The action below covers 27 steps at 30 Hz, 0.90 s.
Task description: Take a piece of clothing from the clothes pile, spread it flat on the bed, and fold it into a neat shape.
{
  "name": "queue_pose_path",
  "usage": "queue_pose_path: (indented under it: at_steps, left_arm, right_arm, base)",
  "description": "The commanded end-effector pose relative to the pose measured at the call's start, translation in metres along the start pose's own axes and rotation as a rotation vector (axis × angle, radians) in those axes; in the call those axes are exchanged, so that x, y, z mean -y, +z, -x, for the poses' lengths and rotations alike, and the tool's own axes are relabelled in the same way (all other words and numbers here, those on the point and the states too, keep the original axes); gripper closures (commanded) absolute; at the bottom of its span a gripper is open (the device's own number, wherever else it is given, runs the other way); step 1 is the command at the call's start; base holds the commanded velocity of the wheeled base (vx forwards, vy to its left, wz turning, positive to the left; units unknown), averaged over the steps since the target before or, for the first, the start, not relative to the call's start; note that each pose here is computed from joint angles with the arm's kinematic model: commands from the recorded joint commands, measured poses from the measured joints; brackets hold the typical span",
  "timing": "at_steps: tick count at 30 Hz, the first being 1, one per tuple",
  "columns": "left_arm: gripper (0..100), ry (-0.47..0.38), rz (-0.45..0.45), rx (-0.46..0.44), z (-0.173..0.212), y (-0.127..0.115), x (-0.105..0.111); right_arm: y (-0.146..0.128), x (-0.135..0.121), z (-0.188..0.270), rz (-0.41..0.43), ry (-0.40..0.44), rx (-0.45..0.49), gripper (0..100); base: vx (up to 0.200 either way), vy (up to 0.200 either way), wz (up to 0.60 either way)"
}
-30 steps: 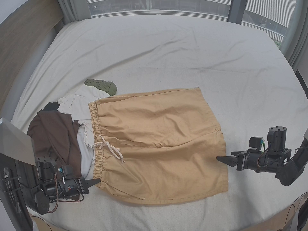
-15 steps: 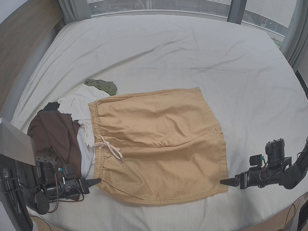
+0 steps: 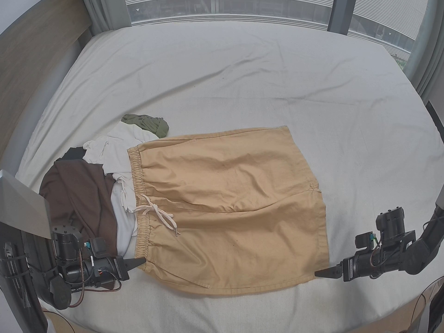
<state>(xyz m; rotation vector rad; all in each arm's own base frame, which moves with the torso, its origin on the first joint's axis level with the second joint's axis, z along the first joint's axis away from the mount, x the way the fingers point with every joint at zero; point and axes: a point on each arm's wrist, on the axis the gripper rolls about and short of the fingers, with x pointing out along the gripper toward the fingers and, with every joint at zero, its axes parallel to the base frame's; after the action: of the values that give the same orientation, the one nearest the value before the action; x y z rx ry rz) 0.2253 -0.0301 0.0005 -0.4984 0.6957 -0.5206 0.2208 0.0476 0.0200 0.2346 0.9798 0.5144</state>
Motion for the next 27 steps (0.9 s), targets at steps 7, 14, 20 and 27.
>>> queue_pose_path:
  at_steps: [7, 14, 20, 27]
  left_arm:
    - [100, -0.001, 0.000, 0.002, 0.000, 0.000, 0.000]
    - [100, -0.001, 0.000, 0.002, 0.000, 0.000, 0.000]
    - [100, -0.001, -0.001, 0.003, 0.000, 0.001, 0.000]
    - [100, -0.001, -0.001, 0.003, 0.000, 0.001, 0.000]
  right_arm:
    - [-0.001, 0.005, -0.014, -0.030, 0.043, -0.044, 0]
    - [0.002, 0.007, -0.018, -0.053, 0.053, -0.044, 0]
    - [0.003, 0.006, -0.019, -0.053, 0.087, -0.037, 0]
    - [0.000, 0.010, -0.026, -0.057, 0.088, -0.028, 100]
  base:
    - [0.000, 0.000, 0.00]
    - [0.000, 0.000, 0.00]
    - [0.000, 0.000, 0.00]
    - [0.000, 0.000, 0.00]
